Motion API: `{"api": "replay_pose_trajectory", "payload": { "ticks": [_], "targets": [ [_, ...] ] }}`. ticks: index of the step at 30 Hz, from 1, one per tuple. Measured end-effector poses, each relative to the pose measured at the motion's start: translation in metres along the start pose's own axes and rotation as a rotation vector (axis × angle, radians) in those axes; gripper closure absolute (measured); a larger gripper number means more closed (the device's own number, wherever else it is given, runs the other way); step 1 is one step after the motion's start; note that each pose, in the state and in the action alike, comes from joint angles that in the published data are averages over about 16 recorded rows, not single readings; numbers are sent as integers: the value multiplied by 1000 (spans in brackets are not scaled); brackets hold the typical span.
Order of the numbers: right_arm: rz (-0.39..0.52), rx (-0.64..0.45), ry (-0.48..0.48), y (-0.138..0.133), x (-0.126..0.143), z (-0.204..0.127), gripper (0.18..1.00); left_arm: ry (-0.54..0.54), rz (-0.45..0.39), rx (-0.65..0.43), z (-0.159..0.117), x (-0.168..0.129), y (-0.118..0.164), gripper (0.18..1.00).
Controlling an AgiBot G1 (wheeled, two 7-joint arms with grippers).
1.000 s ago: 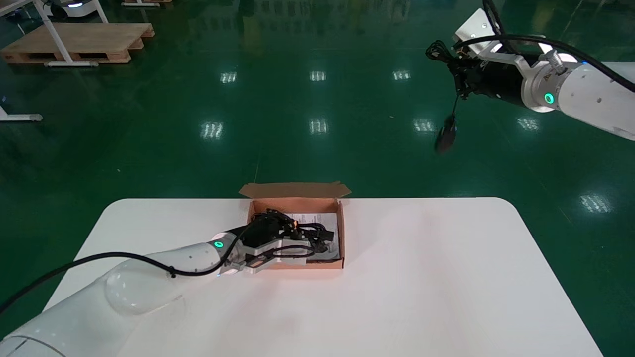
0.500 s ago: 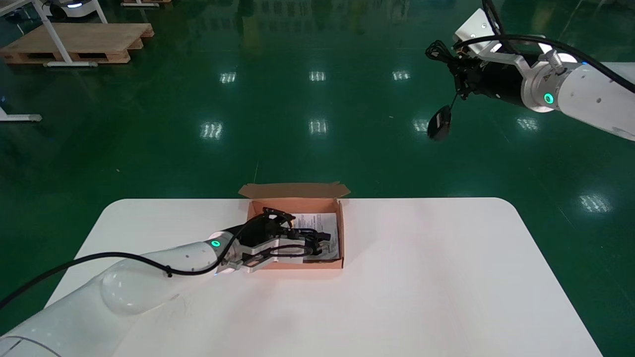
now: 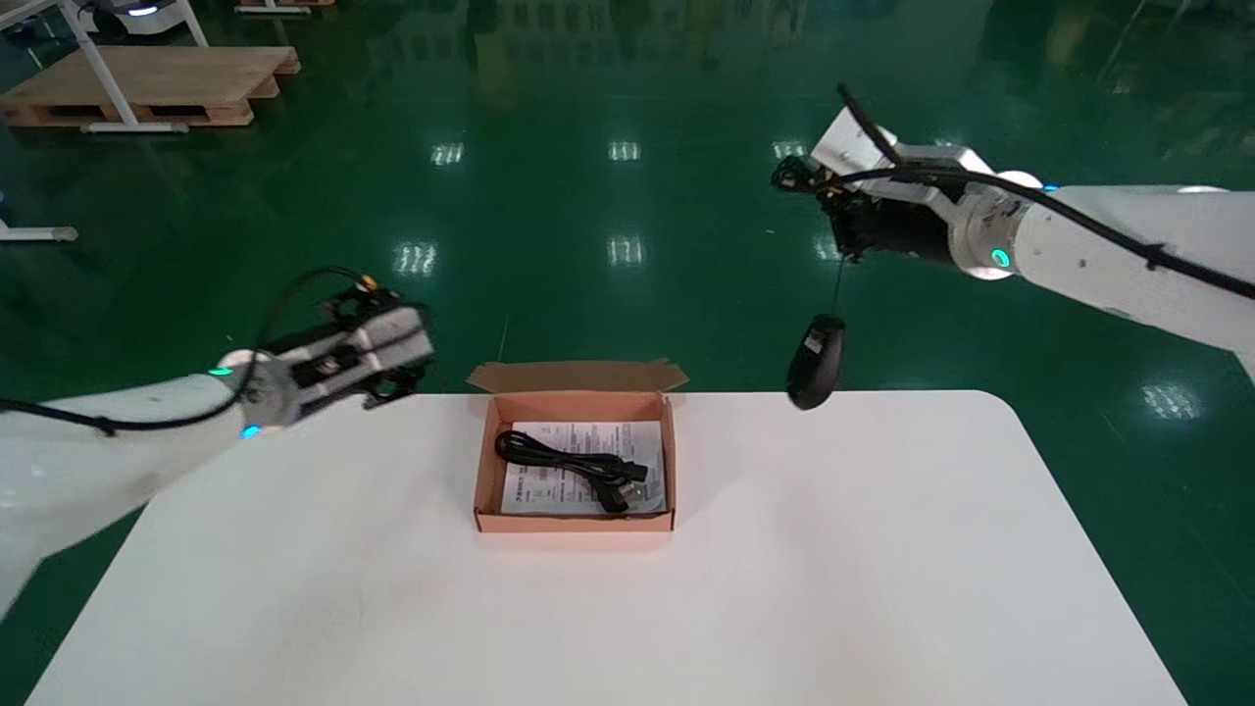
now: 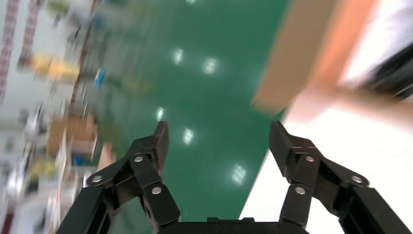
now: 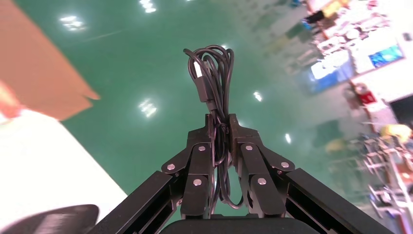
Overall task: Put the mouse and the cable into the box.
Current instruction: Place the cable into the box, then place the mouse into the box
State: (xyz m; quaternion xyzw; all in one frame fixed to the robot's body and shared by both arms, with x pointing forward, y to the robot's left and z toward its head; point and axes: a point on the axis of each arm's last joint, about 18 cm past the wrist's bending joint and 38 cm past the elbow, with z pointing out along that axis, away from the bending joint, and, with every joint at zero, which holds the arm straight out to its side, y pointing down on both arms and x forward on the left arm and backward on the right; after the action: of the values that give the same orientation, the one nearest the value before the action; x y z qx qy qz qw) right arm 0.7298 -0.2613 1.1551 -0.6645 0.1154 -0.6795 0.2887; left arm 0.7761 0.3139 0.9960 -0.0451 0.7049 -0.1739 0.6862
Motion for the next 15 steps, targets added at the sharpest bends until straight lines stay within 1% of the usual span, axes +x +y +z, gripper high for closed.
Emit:
{"api": "replay_pose_trajectory", "payload": {
  "ticks": [4,7,11,15],
  "targets": [
    [-21,32,-65,-19,-33,9,948,-46,-75,-40,-15,-25,28,434],
    [-37,63,-108,-35,-58,16,948,-66,-99,-59,-23,-35,41,379],
    [-65,116,-155,-59,-91,23,948,-74,-105,-70,-29,-39,47,302],
    [-100,170,-187,-79,-122,28,948,-73,-106,-70,-30,-38,46,256]
  ]
}}
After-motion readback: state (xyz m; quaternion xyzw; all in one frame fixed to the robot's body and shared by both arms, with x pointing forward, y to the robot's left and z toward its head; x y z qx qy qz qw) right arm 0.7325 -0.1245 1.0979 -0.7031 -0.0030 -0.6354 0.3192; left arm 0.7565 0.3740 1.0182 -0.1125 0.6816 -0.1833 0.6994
